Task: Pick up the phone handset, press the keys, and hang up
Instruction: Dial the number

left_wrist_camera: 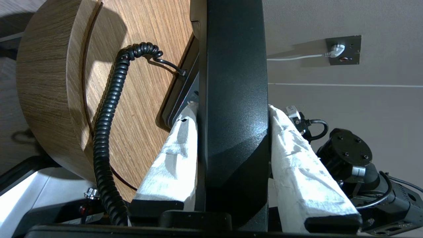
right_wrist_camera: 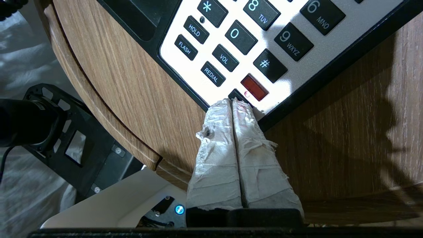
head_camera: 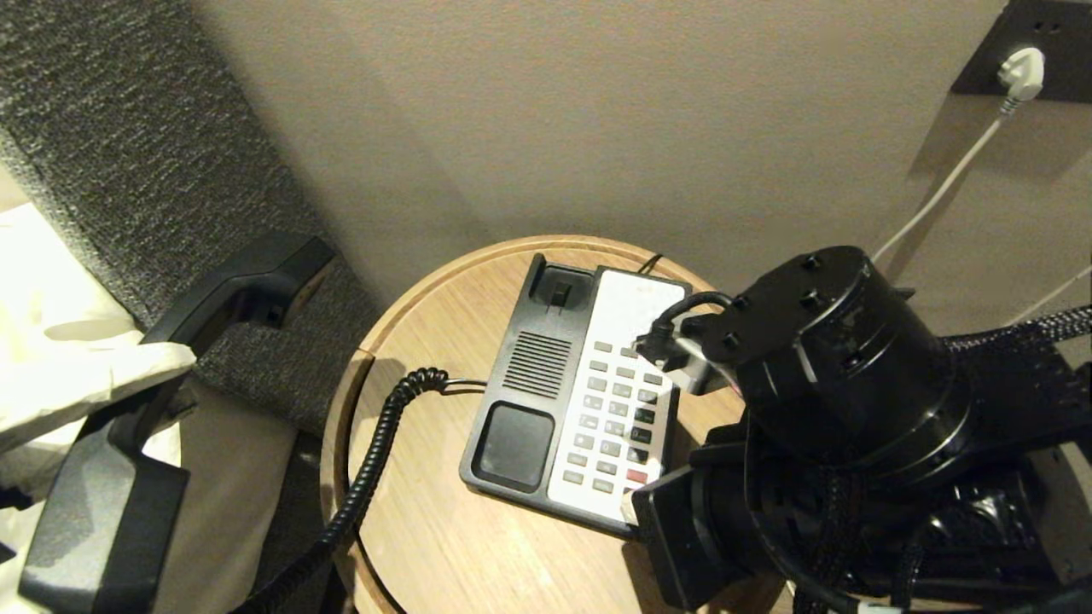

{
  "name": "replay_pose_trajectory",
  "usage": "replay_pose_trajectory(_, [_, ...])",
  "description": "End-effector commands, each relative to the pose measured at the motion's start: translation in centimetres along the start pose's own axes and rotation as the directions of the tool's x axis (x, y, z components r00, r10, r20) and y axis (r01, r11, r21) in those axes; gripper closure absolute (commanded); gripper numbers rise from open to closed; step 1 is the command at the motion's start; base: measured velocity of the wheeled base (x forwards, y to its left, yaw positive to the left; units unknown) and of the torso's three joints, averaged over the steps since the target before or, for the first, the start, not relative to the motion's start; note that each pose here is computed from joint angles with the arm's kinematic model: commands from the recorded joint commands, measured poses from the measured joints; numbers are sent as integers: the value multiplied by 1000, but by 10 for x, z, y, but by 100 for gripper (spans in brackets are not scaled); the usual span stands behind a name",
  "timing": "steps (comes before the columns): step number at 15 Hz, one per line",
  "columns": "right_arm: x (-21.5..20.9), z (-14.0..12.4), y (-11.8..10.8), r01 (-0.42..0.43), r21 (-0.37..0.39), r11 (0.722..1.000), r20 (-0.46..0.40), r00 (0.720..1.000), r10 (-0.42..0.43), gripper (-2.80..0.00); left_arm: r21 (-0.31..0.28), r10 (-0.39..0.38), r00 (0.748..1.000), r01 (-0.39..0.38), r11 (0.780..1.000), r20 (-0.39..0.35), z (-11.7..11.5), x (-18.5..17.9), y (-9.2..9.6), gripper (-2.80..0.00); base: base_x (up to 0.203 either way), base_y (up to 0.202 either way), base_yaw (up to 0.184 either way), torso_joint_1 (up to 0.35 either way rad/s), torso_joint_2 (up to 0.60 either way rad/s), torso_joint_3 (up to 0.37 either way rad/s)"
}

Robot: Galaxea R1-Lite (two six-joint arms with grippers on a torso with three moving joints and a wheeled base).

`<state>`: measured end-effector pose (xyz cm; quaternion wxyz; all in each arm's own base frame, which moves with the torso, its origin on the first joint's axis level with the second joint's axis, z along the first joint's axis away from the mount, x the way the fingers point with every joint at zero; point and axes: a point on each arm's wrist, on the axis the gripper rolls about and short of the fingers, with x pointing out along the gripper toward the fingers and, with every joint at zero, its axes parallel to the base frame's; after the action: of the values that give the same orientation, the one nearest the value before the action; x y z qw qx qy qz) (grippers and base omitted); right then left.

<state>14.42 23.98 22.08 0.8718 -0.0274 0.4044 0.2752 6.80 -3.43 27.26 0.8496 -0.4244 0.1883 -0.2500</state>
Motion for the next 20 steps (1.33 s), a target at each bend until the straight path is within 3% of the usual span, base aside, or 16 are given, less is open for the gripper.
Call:
replay_pose_trajectory(1, [-5, 3, 0, -8, 11, 1000, 18, 1000, 7, 0, -7, -1, 1000, 1, 1000, -1, 0, 0, 0, 0, 0, 0, 0, 0, 0, 0])
replay_pose_trajectory(20, [-2, 3, -5, 18, 17, 1000, 15, 1000, -18, 0, -6, -2, 1000, 2, 1000, 0, 0, -1, 0, 0, 0, 0, 0, 0, 0, 0])
